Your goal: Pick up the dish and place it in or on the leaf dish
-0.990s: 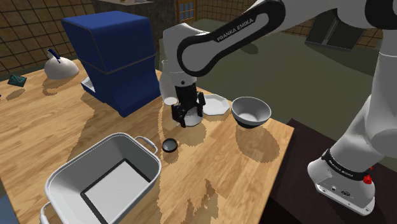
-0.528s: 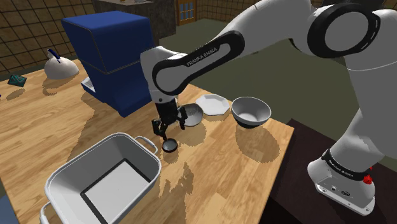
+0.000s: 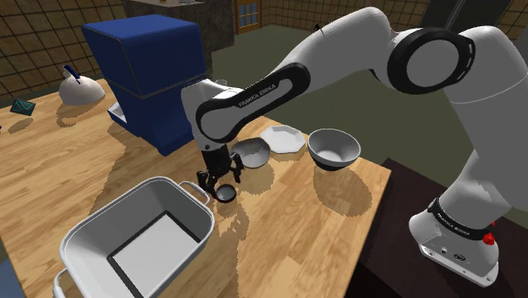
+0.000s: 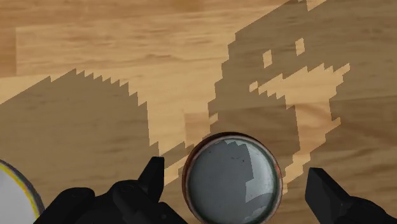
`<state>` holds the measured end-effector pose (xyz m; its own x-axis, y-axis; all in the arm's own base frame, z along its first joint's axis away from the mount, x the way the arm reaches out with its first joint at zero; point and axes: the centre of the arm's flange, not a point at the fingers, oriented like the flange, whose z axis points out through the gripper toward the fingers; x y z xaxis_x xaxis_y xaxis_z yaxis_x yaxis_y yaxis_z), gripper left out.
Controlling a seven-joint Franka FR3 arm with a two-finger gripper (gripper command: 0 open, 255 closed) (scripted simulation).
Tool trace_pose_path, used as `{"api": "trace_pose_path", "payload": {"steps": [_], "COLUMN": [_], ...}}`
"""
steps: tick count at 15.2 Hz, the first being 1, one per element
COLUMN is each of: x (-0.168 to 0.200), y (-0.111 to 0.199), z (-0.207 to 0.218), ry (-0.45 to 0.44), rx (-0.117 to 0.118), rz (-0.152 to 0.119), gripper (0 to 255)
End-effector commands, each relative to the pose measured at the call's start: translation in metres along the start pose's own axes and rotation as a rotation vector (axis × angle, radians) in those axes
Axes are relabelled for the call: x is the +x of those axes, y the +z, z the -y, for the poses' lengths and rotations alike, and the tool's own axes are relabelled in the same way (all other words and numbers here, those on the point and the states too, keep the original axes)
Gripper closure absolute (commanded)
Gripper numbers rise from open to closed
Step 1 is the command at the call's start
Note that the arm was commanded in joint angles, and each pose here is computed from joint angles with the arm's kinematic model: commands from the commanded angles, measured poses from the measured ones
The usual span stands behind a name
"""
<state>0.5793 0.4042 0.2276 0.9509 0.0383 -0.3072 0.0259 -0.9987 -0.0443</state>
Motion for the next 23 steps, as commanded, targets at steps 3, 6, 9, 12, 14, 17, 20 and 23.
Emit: {"api": "trace_pose_path", "payload": {"steps": [3, 6, 9, 12, 14, 17, 20, 23], "x": [0.000, 0.000, 0.000, 0.000, 0.000, 0.000, -0.001, -0.006], "y": [0.014, 0.014, 0.014, 0.013, 0.014, 0.014, 0.009, -0.006], "z": [0.001, 0.001, 0.001, 0.001, 0.001, 0.001, 0.001, 0.002], "ry": [0.000, 0.000, 0.000, 0.000, 0.000, 0.000, 0.000, 0.000], "rx": [0.000, 0.000, 0.000, 0.000, 0.000, 0.000, 0.000, 0.000], "rz": [0.000, 0.000, 0.000, 0.000, 0.000, 0.000, 0.000, 0.000], "gripper": [0, 0, 0, 255, 255, 255, 255, 255]}}
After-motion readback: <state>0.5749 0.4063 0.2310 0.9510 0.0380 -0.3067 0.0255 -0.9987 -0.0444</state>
